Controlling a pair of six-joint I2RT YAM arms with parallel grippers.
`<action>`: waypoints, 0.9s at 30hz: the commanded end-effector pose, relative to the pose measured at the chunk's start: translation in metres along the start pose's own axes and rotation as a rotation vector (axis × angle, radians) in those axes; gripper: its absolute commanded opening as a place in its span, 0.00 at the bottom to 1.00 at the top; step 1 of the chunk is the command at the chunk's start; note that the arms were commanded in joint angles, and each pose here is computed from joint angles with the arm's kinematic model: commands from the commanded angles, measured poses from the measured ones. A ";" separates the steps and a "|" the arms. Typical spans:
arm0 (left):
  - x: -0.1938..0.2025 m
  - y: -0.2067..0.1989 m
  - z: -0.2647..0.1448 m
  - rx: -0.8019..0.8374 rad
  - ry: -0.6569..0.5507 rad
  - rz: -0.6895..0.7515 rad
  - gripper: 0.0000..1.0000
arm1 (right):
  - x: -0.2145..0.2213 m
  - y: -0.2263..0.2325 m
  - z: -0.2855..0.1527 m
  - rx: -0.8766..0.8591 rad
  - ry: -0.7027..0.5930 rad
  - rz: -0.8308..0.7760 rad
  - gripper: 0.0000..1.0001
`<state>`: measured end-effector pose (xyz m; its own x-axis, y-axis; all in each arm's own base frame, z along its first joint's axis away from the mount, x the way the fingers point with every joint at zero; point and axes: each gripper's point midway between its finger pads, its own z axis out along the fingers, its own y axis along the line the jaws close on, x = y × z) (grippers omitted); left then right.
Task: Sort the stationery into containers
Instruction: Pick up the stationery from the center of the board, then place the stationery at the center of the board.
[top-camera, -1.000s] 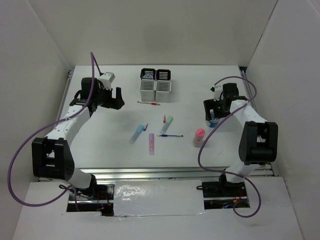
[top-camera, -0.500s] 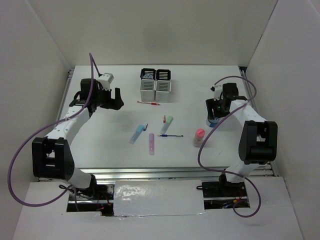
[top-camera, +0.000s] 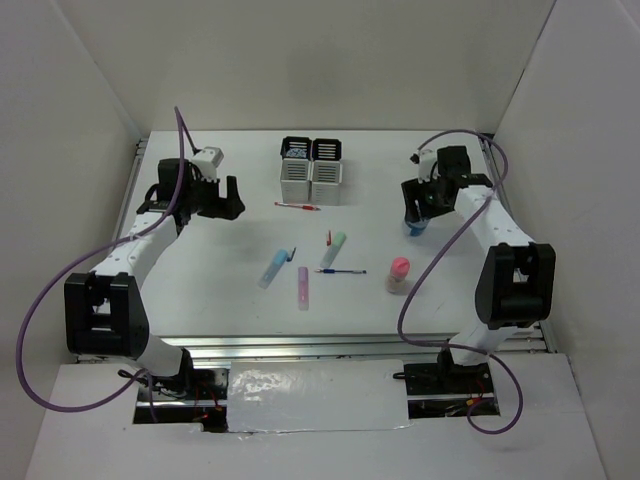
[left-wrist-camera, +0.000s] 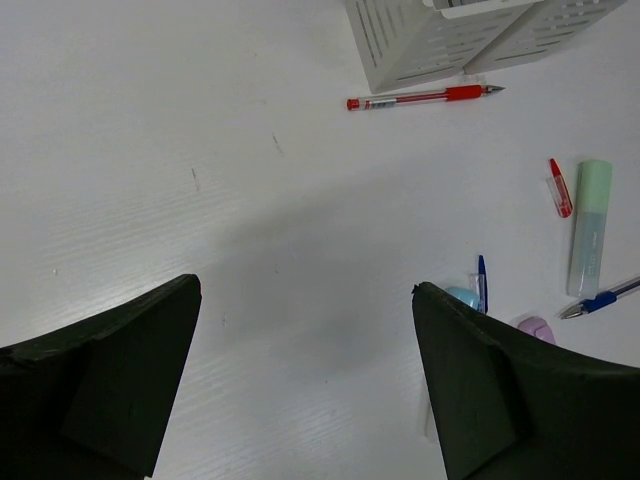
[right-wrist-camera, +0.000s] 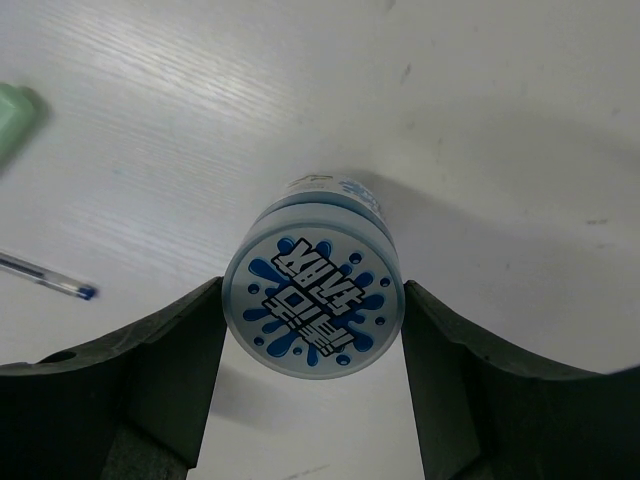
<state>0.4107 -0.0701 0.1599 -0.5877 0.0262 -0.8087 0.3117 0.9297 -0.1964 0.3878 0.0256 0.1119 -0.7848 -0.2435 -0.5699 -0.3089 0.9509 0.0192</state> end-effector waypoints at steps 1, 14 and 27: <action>0.000 0.000 0.004 0.024 -0.016 -0.024 0.99 | -0.058 0.020 -0.036 -0.033 -0.152 -0.060 0.36; 0.002 0.014 0.004 0.017 -0.027 -0.057 0.99 | -0.182 0.129 -0.075 -0.239 -0.402 -0.234 0.34; 0.009 0.028 -0.003 0.020 -0.043 -0.107 0.99 | -0.282 0.216 -0.049 -0.244 -0.612 -0.379 0.33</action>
<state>0.4064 -0.0405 0.1398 -0.6219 -0.0838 -0.7786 0.2309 0.9304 -0.2846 0.4892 0.2851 0.2786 -0.3000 -0.3849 -0.8728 -0.7038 0.7069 -0.0699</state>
